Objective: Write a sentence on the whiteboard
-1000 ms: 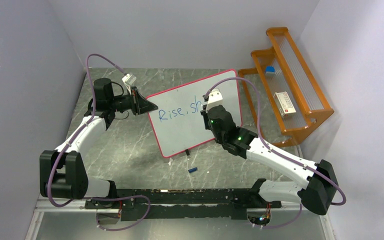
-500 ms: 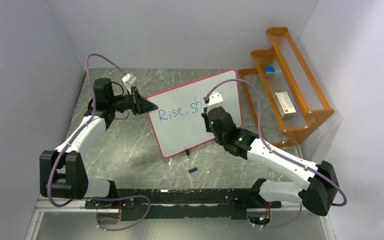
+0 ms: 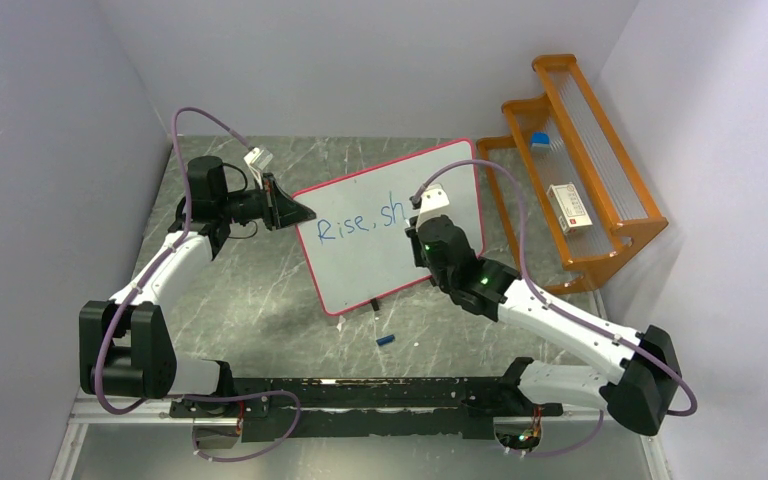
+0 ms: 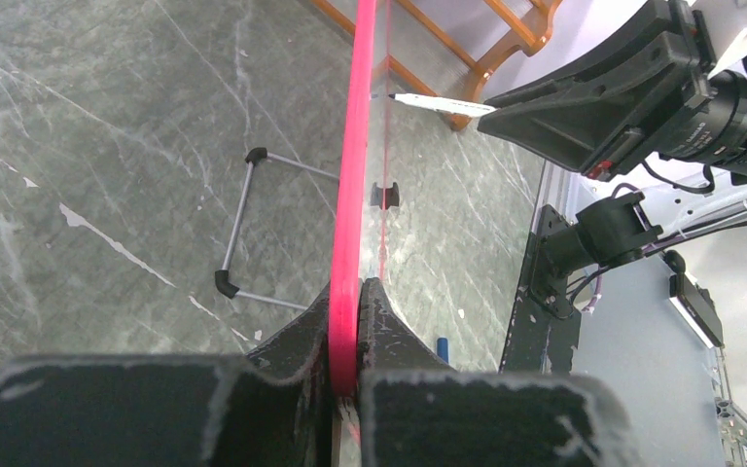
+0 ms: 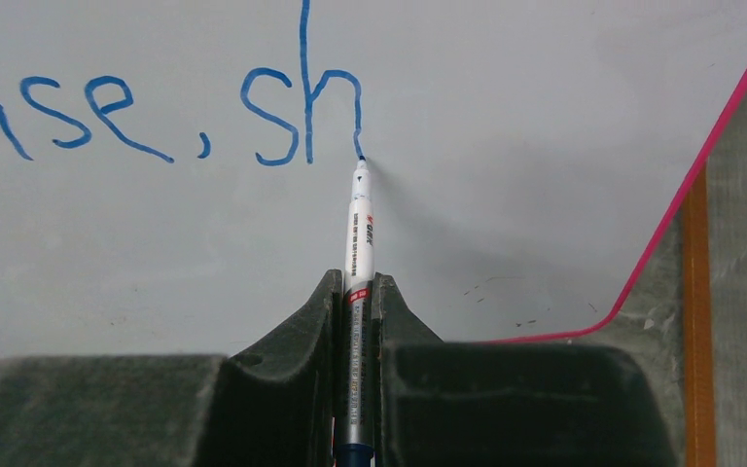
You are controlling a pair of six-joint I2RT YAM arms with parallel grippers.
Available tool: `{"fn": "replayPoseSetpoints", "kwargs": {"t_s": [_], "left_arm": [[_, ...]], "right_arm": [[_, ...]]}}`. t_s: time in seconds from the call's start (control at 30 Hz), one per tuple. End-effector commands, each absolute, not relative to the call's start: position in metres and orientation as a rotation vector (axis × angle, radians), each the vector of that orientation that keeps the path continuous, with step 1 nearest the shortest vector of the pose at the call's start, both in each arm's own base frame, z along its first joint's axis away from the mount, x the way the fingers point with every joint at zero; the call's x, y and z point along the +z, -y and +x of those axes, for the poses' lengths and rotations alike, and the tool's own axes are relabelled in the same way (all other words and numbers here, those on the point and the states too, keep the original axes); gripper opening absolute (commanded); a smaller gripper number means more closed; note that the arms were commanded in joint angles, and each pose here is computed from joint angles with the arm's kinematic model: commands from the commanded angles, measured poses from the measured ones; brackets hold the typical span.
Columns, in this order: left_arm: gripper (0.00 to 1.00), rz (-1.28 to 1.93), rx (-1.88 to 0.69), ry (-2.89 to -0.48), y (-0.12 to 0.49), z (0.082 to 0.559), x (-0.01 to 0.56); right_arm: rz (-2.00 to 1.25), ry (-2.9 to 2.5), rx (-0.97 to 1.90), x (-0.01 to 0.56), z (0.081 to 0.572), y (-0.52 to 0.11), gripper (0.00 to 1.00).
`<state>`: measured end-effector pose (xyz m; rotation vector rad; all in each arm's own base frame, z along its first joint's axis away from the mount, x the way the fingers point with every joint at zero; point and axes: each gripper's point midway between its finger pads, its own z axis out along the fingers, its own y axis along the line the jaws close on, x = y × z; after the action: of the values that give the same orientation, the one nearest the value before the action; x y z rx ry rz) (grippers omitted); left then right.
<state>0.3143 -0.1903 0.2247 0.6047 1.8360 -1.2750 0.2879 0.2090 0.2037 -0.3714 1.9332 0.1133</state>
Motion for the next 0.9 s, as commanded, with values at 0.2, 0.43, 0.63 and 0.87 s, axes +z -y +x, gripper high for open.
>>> {"fn": "replayPoseSetpoints", "kwargs": {"t_s": [0.2,0.43,0.63,0.87], "left_arm": [[0.05,0.606,-1.201,-1.945,0.19,0.315,0.188],[0.05,0.607,-1.199,-1.946,0.19,0.315,0.188],[0.05,0.606,-1.198,-1.947,0.19,0.315,0.188],[0.05,0.606,-1.196,-1.949,0.19,0.314,0.188]], "right_arm": [[-0.316,-1.835,0.113,0.241,0.293,-0.196,0.0],[-0.311,-1.807,0.117,0.248,0.3,-0.194,0.0],[-0.316,-1.797,0.123,0.25,0.304,-0.194,0.0],[-0.322,-1.794,0.135,0.249,0.305,-0.196,0.0]]}}
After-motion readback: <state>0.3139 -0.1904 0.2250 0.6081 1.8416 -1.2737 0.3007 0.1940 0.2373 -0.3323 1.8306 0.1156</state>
